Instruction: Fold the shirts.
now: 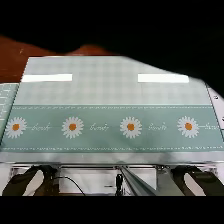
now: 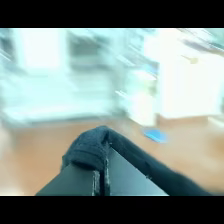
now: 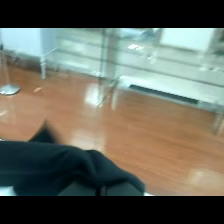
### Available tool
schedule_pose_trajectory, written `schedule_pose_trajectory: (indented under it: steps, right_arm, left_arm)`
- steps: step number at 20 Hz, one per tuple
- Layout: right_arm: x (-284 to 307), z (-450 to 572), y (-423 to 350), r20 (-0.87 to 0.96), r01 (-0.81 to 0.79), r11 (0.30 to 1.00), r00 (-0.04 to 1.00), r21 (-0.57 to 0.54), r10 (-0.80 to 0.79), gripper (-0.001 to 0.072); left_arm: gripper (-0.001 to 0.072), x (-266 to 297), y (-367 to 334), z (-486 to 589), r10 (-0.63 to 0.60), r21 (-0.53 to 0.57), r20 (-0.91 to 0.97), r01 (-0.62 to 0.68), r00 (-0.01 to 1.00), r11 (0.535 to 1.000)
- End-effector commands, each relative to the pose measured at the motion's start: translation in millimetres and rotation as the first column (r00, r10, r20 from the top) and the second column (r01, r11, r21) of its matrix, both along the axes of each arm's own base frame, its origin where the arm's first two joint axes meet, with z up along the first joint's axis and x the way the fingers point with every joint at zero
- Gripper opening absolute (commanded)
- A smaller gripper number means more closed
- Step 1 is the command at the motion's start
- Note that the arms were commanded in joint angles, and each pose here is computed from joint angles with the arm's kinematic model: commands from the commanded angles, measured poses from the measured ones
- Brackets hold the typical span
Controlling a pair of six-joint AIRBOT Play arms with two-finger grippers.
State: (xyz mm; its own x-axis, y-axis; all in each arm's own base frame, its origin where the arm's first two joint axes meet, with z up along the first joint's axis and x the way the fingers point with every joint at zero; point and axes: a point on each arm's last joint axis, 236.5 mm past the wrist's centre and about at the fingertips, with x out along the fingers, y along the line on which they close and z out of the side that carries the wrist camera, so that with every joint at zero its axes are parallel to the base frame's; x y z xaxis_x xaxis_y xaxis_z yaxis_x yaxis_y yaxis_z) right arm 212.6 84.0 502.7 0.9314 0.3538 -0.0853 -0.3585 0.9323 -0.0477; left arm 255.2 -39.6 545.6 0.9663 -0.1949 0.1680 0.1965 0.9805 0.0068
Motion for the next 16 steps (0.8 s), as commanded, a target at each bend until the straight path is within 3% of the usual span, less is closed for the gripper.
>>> schedule_pose_trajectory:
  steps: [1, 3, 6, 11, 16]
  right_arm:
    - [-59, -28, -13, -0.058, 0.07, 0.997, 0.996, 0.009, -0.07, 0.0024]
    - [-66, -66, -3, -0.183, 0.027, 0.999, 0.983, 0.017, -0.024, 0.0024]
    - [-55, -138, 11, -0.396, -0.018, 0.998, 0.917, 0.062, 0.041, 0.0025]
    - [14, -271, 15, -0.61, 0.015, 0.99, 0.789, 0.139, 0.073, 0.0025]
    - [118, -366, -8, -0.671, 0.186, 0.966, 0.741, 0.181, -0.017, 0.0025]
  left_arm:
    - [0.0021, -78, 29, 24, 0.224, 0.069, 0.119, -0.233, 0.967, 0.97]
    - [0.0022, -89, 25, 6, 0.223, 0.096, 0.054, -0.227, 0.973, 0.969]
    - [0.0021, -60, 23, -58, 0.186, 0.111, -0.179, -0.168, 0.966, 0.98]
    - [0.0021, 58, 13, -221, -0.04, -0.12, -0.498, -0.023, 0.866, 0.992]
    - [0.0022, 138, 14, -388, -0.159, -0.265, -0.754, -0.075, 0.637, 0.961]
